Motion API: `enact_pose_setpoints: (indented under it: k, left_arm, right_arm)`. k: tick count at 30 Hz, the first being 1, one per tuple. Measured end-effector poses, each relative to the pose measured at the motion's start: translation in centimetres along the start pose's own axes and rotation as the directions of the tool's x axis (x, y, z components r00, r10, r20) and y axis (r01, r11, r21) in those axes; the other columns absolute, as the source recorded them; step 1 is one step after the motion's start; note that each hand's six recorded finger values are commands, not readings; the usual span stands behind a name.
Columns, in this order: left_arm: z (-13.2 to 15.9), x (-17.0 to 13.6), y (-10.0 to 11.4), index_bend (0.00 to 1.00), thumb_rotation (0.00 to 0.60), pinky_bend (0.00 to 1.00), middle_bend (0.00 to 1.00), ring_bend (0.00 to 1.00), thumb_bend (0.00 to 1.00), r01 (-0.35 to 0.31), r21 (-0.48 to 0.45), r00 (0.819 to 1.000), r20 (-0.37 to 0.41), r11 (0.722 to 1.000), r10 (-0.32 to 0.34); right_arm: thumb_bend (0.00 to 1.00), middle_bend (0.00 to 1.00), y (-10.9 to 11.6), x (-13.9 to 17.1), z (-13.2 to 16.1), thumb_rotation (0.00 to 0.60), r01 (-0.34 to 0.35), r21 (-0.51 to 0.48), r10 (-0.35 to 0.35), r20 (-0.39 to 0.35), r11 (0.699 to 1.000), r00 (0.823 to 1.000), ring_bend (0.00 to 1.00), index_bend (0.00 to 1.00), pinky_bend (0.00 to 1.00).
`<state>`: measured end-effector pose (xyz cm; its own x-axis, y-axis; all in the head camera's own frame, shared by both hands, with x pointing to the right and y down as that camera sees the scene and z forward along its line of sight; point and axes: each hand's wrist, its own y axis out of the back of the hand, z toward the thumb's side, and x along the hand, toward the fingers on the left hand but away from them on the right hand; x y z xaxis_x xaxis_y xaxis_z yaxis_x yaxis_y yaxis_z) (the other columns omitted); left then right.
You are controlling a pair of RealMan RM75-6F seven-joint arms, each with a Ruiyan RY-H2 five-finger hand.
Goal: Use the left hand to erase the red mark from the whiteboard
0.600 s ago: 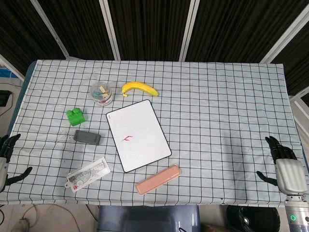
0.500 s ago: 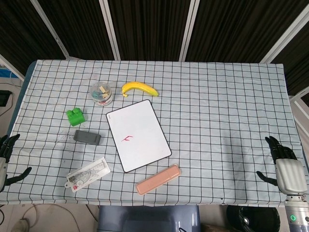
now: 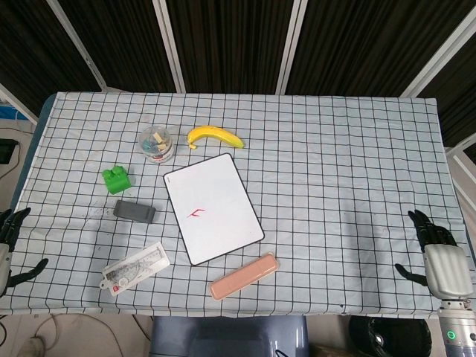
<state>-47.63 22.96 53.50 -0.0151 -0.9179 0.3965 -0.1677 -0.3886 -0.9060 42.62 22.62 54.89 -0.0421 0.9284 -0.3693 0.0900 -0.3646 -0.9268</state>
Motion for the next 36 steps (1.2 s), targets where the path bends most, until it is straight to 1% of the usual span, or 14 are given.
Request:
enact_pose_setpoints:
  k: [9, 14, 17, 20, 24, 28, 32, 36]
  left_arm:
    - [-0.2, 0.3, -0.1, 0.00, 0.600, 0.04, 0.12, 0.00, 0.16, -0.008, 0.017, 1.000, -0.012, 1.000, 0.008]
    - [0.5, 0.7, -0.4, 0.00, 0.600, 0.04, 0.14, 0.00, 0.16, -0.002, 0.032, 1.000, 0.026, 0.999, 0.002]
    - [0.9, 1.3, -0.9, 0.00, 0.600, 0.04, 0.14, 0.00, 0.16, 0.017, 0.058, 0.998, 0.052, 0.998, -0.020]
    - [1.6, 2.5, -1.3, 0.00, 0.600, 0.04, 0.14, 0.00, 0.15, 0.033, 0.117, 0.996, 0.084, 0.993, -0.043]
    - [2.9, 4.7, -2.1, 0.00, 0.600, 0.04, 0.14, 0.00, 0.14, 0.068, 0.191, 0.987, 0.131, 0.979, -0.094]
    - [3.8, 7.4, -2.7, 0.00, 0.600, 0.04, 0.14, 0.00, 0.13, 0.102, 0.236, 0.979, 0.147, 0.966, -0.139]
    - [4.8, 9.9, -3.4, 0.00, 0.600, 0.05, 0.16, 0.01, 0.13, 0.134, 0.261, 0.970, 0.162, 0.956, -0.180]
    - [5.6, 12.1, -4.7, 0.02, 0.600, 0.05, 0.19, 0.03, 0.15, 0.182, 0.300, 0.955, 0.173, 0.936, -0.241]
  right_arm:
    - [0.04, 0.11, -0.1, 0.0, 0.0, 0.600, -0.007, -0.003, 0.007, 0.001, 1.000, 1.000, 0.21, 0.06, 0.21]
    - [0.04, 0.11, -0.2, 0.0, 0.0, 0.600, -0.013, -0.014, 0.014, 0.008, 1.000, 1.000, 0.21, 0.06, 0.21]
    - [0.04, 0.11, -0.2, 0.0, 0.0, 0.600, -0.017, -0.015, 0.017, 0.008, 1.000, 1.000, 0.21, 0.06, 0.21]
    - [0.04, 0.11, -0.2, 0.0, -0.1, 0.600, -0.019, -0.018, 0.019, 0.009, 1.000, 1.000, 0.21, 0.06, 0.21]
    - [0.04, 0.11, -0.2, 0.0, -0.1, 0.600, -0.022, -0.019, 0.022, 0.011, 1.000, 1.000, 0.21, 0.06, 0.21]
    - [0.04, 0.11, -0.3, 0.0, -0.1, 0.600, -0.026, -0.017, 0.027, 0.010, 1.000, 1.000, 0.21, 0.06, 0.21]
    - [0.04, 0.11, -0.5, 0.0, 0.0, 0.600, -0.033, -0.016, 0.033, 0.012, 0.999, 0.999, 0.21, 0.06, 0.21]
    - [0.04, 0.11, -0.5, 0.0, 0.0, 0.600, -0.036, -0.013, 0.036, 0.016, 0.999, 0.999, 0.21, 0.06, 0.21]
